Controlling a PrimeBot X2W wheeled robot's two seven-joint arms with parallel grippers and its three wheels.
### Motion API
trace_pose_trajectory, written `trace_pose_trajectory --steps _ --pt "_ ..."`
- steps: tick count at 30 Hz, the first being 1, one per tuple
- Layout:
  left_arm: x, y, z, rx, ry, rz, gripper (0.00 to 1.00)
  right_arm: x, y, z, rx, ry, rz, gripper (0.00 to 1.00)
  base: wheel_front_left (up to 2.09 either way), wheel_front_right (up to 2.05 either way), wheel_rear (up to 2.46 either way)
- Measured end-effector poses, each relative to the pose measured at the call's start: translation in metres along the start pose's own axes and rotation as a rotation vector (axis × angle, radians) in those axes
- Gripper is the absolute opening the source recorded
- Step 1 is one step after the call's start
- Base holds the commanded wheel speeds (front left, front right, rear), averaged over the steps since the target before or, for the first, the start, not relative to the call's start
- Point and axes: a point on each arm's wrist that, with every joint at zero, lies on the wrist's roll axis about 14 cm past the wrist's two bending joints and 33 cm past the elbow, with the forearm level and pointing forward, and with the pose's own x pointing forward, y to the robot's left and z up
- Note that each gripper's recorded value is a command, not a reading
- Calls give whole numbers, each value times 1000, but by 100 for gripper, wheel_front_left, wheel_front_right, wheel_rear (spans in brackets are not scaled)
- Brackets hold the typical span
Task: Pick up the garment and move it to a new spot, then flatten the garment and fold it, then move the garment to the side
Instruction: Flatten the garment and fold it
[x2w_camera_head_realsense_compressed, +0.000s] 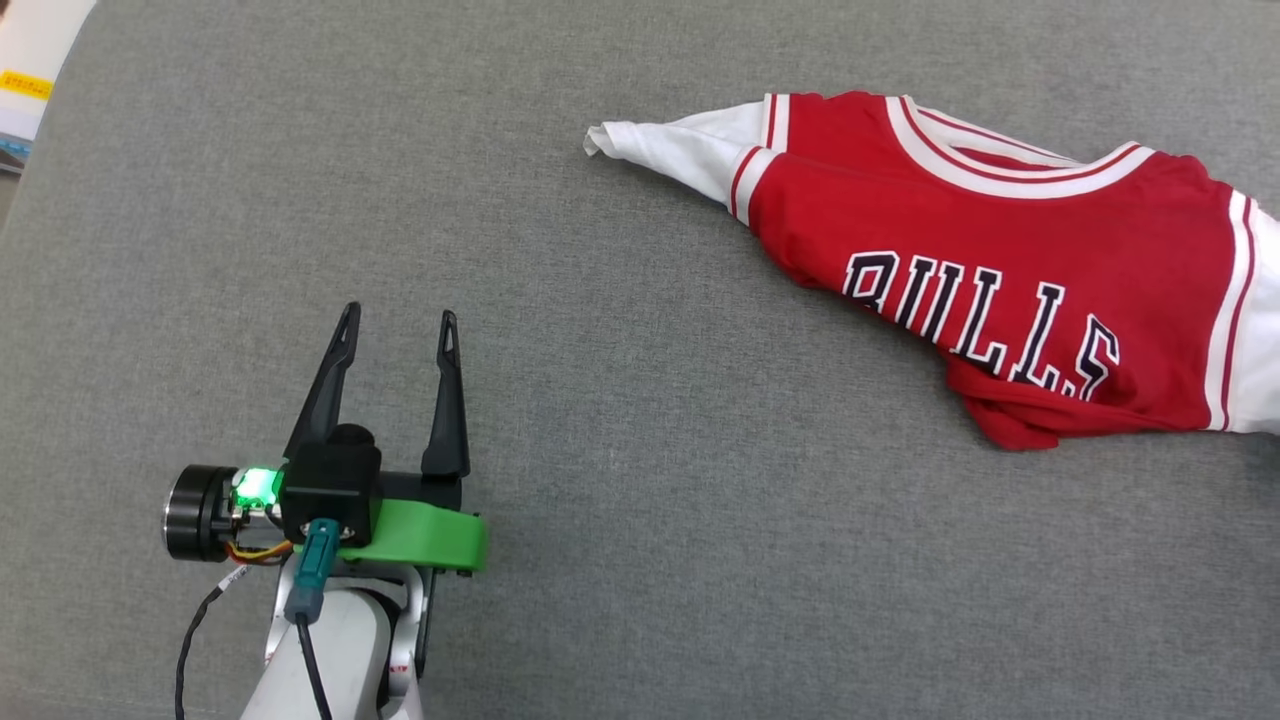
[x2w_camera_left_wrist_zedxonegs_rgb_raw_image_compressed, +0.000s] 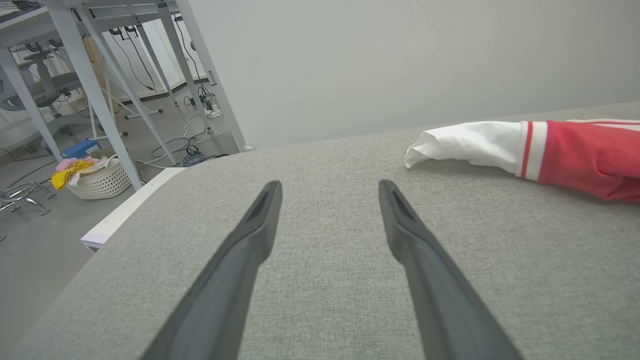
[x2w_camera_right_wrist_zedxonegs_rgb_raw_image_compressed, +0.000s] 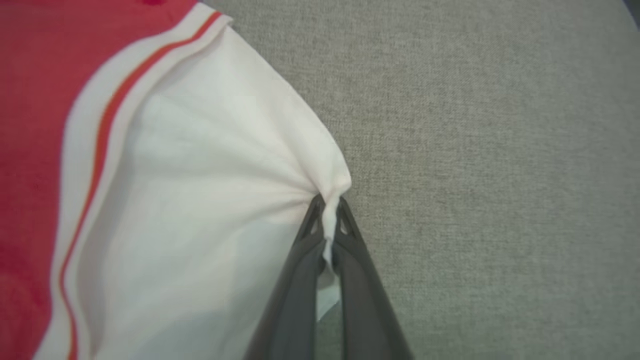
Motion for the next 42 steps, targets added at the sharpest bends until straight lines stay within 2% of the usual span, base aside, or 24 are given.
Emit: trace_pose_trajectory --steps 1,2,3,5,9,14,20,26,30,35,42 --pt "0 0 1 -1 -3 0 100 -1 0 1 8 -13 0 0 0 0 0" --pt "1 1 2 -3 -7 0 100 -3 -1 4 18 -39 -1 10 0 0 0" --pt "1 0 4 -6 -12 -4 100 -5 -1 9 20 -73 -2 100 0 0 0" --pt "2 -1 8 -9 -24 -10 100 -11 -2 20 18 -151 -6 100 0 0 0" --pt "3 -2 19 -15 -56 -29 100 -34 -8 60 15 -395 -23 100 0 0 0" --pt "10 -2 39 -13 -115 -67 100 -71 1 98 11 -650 -16 100 0 0 0" --pt "37 -11 78 18 -232 -188 100 -113 20 107 19 -800 2 100 0 0 0" --pt "74 -37 121 21 -278 -341 100 -139 40 100 -8 -831 13 100 0 0 0" --pt "94 -71 129 0 -163 -463 100 -150 46 102 -17 -847 15 100 0 0 0" --pt "93 -129 120 29 54 -699 100 -157 49 103 -21 -856 10 100 0 0 0" --pt "63 -183 66 167 427 -952 100 -158 48 99 -11 -853 -2 100 0 0 0"
